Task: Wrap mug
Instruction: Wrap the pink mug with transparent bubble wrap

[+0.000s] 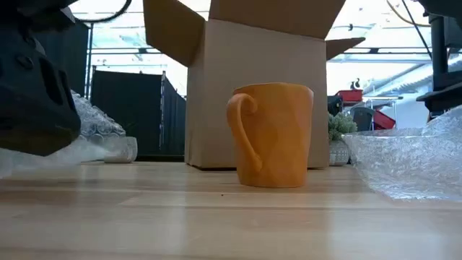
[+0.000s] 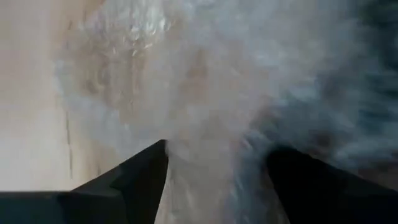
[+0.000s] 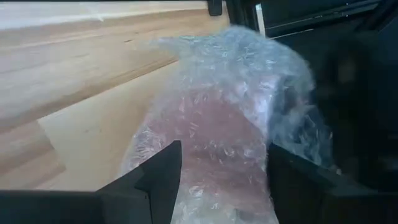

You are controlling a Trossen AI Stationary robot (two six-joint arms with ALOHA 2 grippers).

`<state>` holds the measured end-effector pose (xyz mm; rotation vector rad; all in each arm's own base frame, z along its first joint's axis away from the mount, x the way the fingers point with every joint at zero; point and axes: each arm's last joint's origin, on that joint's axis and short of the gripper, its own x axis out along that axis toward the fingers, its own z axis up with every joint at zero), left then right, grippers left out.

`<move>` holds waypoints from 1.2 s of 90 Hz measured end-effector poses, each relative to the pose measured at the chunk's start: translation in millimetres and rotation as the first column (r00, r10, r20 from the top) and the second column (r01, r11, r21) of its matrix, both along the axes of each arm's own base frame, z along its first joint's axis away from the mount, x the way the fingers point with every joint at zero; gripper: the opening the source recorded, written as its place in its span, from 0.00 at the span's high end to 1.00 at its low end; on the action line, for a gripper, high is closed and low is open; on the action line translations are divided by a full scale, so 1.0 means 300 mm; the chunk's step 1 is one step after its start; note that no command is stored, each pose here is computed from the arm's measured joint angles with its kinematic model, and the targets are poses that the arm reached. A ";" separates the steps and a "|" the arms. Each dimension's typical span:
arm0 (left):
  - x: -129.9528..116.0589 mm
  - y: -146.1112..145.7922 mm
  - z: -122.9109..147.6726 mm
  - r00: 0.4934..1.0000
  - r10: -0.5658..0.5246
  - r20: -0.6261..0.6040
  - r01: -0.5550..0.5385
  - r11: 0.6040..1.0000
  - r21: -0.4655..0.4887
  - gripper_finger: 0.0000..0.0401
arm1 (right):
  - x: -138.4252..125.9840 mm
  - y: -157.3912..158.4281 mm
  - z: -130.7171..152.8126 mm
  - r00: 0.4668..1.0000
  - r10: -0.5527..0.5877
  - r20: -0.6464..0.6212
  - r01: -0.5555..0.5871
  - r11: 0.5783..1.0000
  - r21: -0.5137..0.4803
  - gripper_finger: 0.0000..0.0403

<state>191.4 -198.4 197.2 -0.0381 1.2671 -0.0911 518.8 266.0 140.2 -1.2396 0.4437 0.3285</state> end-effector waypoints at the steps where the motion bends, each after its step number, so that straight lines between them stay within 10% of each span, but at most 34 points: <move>1: 0.000 0.000 0.005 1.000 0.001 0.000 -0.001 1.000 0.000 0.37 | 0.000 0.000 -0.001 1.000 0.000 -0.001 0.000 1.000 -0.001 0.52; 38: -0.011 0.013 0.147 0.991 0.059 0.119 -0.063 0.997 0.033 0.37 | -0.002 0.000 -0.020 1.000 0.007 -0.021 -0.007 1.000 -0.005 0.52; 108: -0.013 0.005 -0.134 0.986 0.111 0.122 -0.111 0.994 -0.004 0.37 | -0.002 0.012 -0.006 0.998 -0.031 0.048 0.035 0.996 -0.078 0.52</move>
